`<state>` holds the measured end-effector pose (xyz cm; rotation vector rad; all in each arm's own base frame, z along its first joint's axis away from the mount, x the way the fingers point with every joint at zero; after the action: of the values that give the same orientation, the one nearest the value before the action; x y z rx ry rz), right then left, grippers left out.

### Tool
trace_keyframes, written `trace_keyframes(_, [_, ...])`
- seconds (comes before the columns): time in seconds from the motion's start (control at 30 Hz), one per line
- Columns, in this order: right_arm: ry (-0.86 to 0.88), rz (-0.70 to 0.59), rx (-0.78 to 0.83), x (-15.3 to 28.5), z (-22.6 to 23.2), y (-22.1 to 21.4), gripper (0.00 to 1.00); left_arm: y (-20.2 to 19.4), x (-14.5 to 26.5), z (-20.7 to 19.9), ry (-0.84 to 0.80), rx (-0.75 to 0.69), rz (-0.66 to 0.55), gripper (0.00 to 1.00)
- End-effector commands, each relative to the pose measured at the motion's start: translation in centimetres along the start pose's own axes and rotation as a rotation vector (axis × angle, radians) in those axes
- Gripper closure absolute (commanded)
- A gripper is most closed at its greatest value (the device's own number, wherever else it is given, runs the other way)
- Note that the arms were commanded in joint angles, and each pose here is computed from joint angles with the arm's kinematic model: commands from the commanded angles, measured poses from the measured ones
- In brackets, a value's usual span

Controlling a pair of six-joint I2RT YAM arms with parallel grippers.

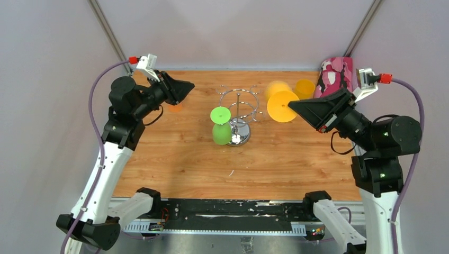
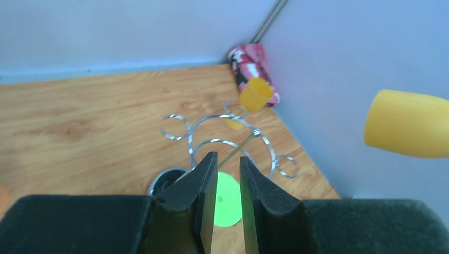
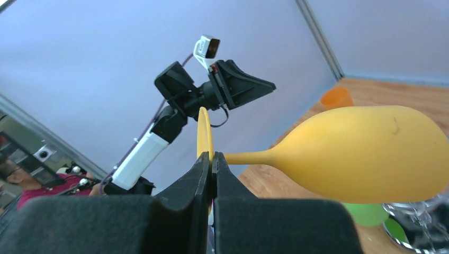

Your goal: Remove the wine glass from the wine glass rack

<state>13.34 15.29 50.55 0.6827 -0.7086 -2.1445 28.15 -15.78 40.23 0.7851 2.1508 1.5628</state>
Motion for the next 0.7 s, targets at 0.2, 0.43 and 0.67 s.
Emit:
trace_keyframes(0.2, [0.506,0.038,-0.066,-2.6,4.8,2.6,1.0,3.7,-1.2,-6.0,-0.41,0.02,-0.135,0.72])
trace_keyframes(0.43, [0.781,0.057,-0.102,-2.4,6.0,2.8,1.0,4.7,-0.2,-9.1,-0.691,0.078,-0.218,0.71])
trace_keyframes(0.67, [0.894,0.069,-0.096,-2.5,6.7,1.7,1.0,5.0,2.3,-10.9,-1.037,0.206,-0.329,0.64])
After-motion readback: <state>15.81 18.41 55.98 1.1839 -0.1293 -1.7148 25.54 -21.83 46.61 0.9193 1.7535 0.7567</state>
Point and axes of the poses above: each gripper's point midway between its finger pads, its own x axis back along the fingers, its own z axis along the line the jaws close on, y = z × x, the point moved 2 cm from there along x, back along the fingers, and after that the axes turned 9 degrees about -x, right-handed, at the moved point
